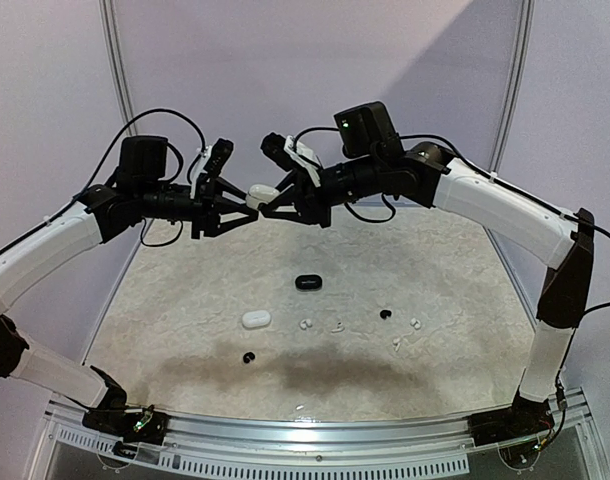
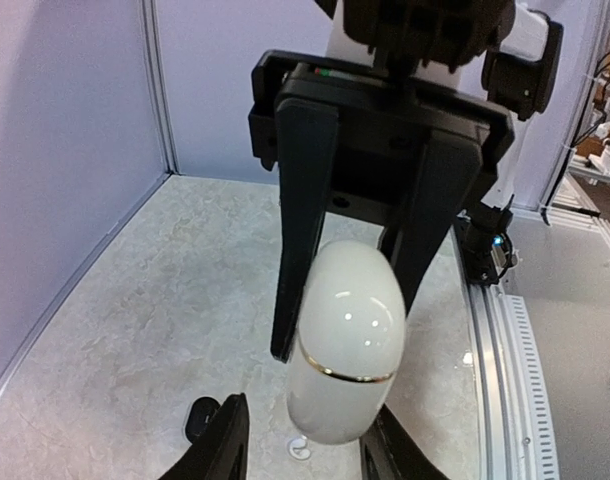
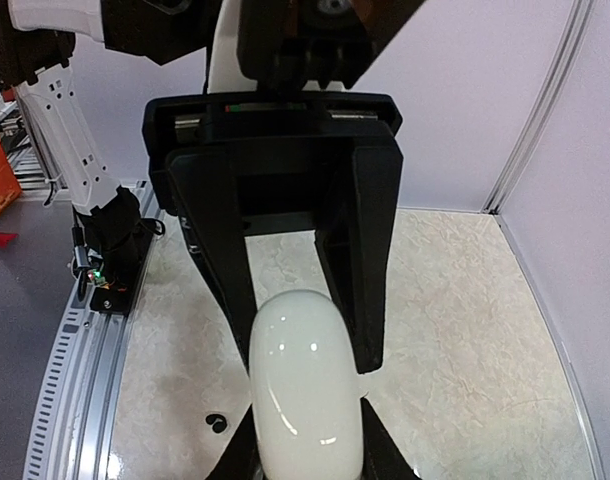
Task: Insert the wireless bluetooth earbuds into the charging case
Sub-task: Pass from the right arm to the left, then open the charging case at the center of the board.
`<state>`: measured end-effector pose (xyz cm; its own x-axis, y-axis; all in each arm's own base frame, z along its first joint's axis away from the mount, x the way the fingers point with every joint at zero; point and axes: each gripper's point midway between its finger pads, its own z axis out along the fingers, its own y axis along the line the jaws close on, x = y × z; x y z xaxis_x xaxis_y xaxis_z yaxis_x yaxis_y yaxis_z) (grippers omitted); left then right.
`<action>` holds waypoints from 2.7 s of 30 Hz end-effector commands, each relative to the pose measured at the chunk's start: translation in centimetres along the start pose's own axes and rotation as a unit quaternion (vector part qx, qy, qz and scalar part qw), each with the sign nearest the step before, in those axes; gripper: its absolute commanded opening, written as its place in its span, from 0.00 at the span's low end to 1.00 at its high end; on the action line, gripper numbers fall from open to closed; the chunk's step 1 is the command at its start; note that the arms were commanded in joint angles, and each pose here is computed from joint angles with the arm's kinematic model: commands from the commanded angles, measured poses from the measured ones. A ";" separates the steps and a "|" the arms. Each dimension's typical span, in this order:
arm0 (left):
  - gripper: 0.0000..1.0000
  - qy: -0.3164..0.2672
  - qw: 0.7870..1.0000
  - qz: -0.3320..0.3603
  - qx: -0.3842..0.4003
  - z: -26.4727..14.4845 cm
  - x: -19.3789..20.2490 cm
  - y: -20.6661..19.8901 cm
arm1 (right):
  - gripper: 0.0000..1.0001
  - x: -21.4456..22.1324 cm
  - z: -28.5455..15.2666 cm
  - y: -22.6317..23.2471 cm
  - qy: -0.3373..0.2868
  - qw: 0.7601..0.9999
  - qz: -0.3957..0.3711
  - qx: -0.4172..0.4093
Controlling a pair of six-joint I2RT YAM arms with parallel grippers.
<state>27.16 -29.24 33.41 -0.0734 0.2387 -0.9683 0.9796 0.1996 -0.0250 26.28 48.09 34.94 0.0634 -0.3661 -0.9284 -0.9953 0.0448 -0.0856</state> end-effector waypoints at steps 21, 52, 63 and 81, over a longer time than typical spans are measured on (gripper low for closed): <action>0.38 -0.029 0.999 0.034 0.028 -0.8 -2.4 -1.0 | 0.00 0.7 0.4 -0.7 0.017 1.000 -0.006 0.019; 0.00 0.021 0.976 0.215 0.022 -1.2 0.9 -1.6 | 0.54 -0.1 0.2 -2.0 0.004 0.999 0.001 0.053; 0.00 0.064 0.956 0.288 0.005 -1.2 3.5 -1.4 | 0.52 -1.0 0.2 -2.3 -0.005 0.998 0.001 0.059; 0.00 0.042 0.982 0.183 0.000 -1.0 3.6 -1.7 | 0.54 0.5 1.3 -2.9 0.016 0.998 0.017 0.061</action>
<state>25.67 -27.37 29.83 0.3813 0.4247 -0.8211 0.8976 0.0423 0.4387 28.08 48.78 35.09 0.0450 -0.3733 -0.9266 -0.9864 0.1301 -0.1003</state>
